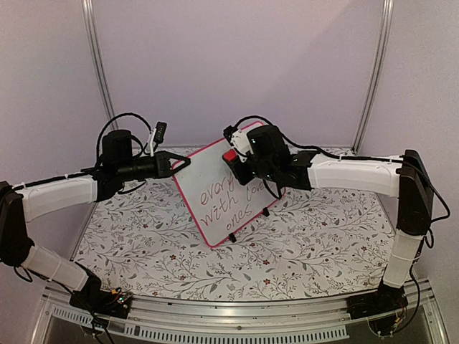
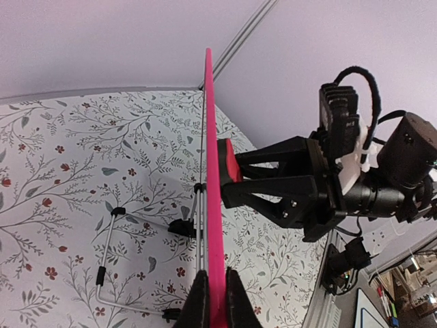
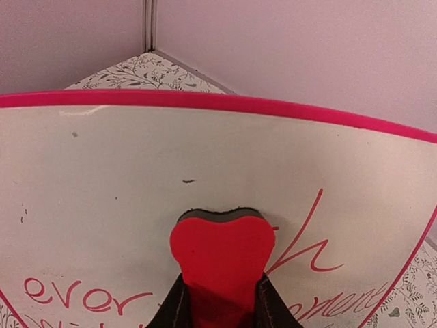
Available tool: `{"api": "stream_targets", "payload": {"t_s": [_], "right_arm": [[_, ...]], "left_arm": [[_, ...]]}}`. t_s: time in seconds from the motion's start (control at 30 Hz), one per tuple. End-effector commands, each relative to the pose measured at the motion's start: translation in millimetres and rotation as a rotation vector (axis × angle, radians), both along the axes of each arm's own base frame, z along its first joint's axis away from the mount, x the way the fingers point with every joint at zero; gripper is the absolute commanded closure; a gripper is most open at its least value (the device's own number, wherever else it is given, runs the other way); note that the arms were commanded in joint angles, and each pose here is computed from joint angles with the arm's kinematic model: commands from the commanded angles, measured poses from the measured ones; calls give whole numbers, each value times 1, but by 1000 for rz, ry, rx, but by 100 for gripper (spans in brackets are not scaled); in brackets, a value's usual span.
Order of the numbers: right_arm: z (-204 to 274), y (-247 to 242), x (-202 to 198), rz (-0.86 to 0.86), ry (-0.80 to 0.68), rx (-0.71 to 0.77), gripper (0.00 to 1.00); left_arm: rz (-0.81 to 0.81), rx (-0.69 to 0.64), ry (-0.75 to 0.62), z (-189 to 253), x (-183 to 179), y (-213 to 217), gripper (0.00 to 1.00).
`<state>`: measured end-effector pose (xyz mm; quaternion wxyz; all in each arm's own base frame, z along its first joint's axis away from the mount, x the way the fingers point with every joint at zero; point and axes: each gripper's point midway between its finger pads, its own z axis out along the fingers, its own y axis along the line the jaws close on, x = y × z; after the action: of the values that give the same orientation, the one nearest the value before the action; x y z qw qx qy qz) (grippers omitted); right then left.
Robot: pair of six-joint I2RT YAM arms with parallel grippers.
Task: Erase the whiteboard
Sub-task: Erase the whiteboard at the center of the board.
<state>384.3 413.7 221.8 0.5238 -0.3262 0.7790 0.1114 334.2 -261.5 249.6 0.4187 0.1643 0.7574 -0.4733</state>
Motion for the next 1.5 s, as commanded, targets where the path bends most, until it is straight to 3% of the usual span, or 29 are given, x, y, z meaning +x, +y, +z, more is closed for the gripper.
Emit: {"api": "stream_targets", "payload": {"t_s": [0.0, 0.27, 0.8, 1.47], "right_arm": [[-40, -19, -3, -22, 75, -62, 75], [-46, -29, -9, -41, 88, -57, 75], [19, -29, 29, -123, -19, -37, 74], [-29, -36, 11, -85, 70, -81, 75]], "left_arm": [[-119, -41, -6, 10, -25, -15, 100], [-118, -40, -6, 10, -24, -14, 100], [-122, -43, -7, 11, -25, -15, 100], [-121, -42, -2, 9, -24, -15, 100]]}}
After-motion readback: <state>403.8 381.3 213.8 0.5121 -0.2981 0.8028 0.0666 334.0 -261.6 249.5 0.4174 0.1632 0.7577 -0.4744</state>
